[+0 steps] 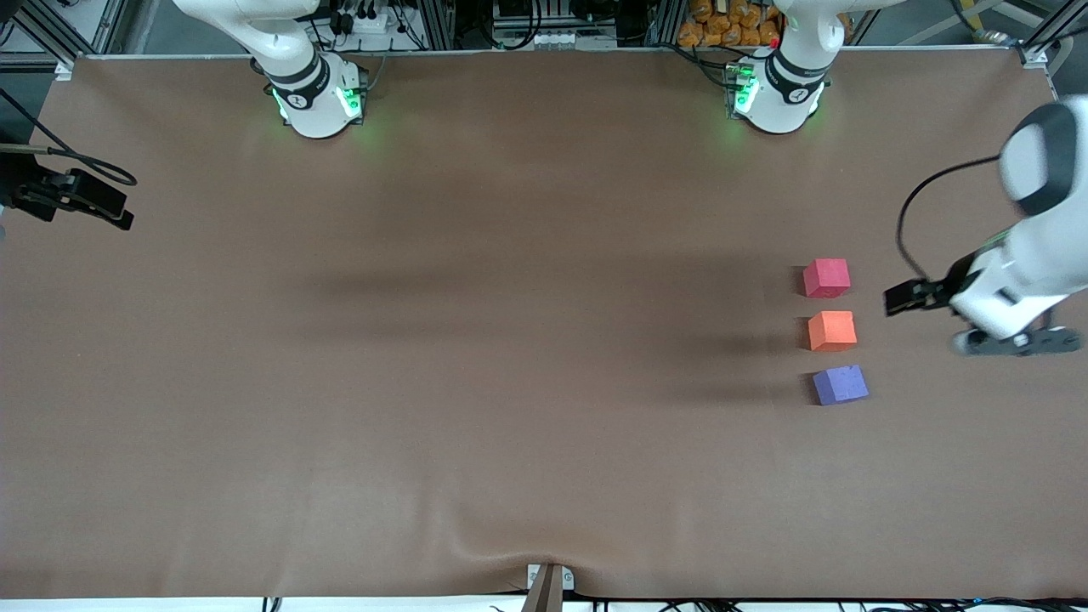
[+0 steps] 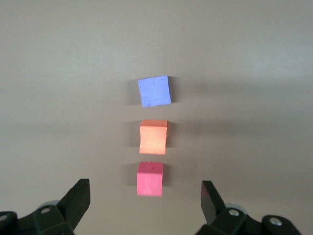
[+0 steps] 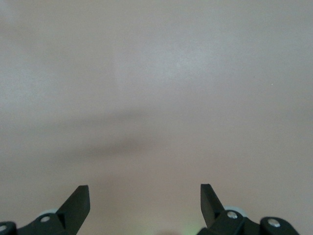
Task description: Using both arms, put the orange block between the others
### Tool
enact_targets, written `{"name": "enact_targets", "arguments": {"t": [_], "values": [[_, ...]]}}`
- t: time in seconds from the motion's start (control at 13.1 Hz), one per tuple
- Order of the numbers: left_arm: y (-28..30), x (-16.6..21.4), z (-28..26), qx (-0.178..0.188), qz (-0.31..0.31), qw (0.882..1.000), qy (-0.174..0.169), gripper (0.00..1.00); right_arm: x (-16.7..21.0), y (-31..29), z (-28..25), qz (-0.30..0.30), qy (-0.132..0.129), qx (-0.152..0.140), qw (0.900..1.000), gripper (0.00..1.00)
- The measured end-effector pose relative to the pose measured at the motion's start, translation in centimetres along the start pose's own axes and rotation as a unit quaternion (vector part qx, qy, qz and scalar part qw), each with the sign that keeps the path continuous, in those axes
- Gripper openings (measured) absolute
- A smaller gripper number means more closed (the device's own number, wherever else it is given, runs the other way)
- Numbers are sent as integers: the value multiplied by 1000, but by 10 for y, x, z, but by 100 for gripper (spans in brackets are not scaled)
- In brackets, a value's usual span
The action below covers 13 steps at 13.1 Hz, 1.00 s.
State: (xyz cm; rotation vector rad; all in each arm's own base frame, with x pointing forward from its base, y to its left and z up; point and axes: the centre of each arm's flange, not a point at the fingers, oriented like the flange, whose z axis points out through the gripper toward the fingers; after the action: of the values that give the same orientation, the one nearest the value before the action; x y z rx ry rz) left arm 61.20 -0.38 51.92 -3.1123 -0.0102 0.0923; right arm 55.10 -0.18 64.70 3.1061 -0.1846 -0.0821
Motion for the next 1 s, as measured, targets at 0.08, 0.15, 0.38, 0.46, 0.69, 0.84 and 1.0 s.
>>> {"name": "enact_targets", "arguments": {"t": [0.08, 0.15, 0.38, 0.46, 0.69, 0.84, 1.0], "values": [[-2, -4, -29, 0, -2, 1000, 0, 100, 0, 0, 0, 0, 0, 0, 1000, 100], [-2, -8, -50, 0, -2, 1000, 0, 100, 0, 0, 0, 0, 0, 0, 1000, 100], [1, -13, -73, 0, 0, 1000, -1, 100, 0, 0, 0, 0, 0, 0, 1000, 100], [1, -13, -77, -1, 0, 1000, 3, 100, 0, 0, 0, 0, 0, 0, 1000, 100], [9, -21, -96, -8, 6, 1000, 17, 100, 0, -1, 0, -1, 0, 0, 1000, 100], [23, -29, -105, -10, 15, 1000, 18, 100, 0, -1, 0, -1, 0, 0, 1000, 100], [29, -36, -112, -9, 18, 1000, 20, 100, 0, -1, 0, -1, 0, 0, 1000, 100]]}}
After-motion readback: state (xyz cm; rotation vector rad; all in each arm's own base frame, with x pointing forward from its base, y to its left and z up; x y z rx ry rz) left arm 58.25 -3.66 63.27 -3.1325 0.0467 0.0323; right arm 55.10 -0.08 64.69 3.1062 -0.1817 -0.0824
